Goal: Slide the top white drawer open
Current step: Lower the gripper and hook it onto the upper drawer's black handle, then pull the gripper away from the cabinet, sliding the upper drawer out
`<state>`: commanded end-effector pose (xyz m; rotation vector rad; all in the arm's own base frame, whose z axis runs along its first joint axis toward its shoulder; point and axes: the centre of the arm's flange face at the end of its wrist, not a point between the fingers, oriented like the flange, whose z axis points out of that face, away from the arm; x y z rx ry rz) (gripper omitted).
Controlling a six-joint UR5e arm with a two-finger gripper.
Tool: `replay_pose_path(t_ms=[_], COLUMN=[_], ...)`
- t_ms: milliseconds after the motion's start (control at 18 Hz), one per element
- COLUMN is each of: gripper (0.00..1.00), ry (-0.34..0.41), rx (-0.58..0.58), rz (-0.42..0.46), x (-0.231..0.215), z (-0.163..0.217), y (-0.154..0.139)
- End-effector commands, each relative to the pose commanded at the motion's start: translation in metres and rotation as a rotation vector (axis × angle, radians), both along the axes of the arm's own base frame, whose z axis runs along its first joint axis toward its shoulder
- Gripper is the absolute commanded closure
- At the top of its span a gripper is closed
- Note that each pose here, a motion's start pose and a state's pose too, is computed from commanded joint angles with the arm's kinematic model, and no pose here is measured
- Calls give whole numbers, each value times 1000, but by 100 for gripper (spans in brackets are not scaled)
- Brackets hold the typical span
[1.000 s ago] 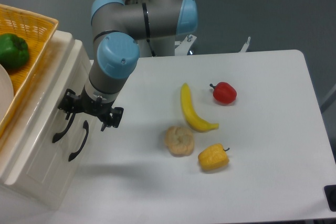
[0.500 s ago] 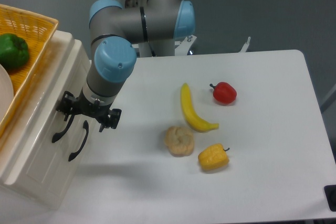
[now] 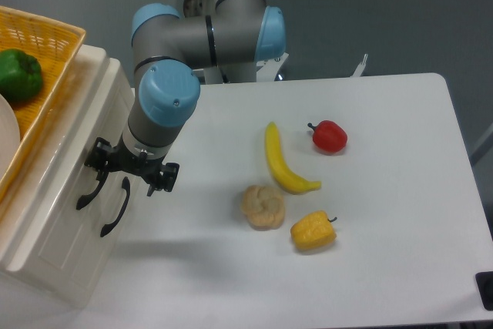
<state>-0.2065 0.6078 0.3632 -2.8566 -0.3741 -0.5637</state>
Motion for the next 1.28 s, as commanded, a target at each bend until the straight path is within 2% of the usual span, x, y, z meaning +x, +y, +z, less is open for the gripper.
replay_pose_path(t_ms=[333, 1278], gripper=[0, 0], ry=[62, 82], rx=[15, 20], rz=[-86, -77], x=[-4, -24], z=[3, 6], y=[-1, -8])
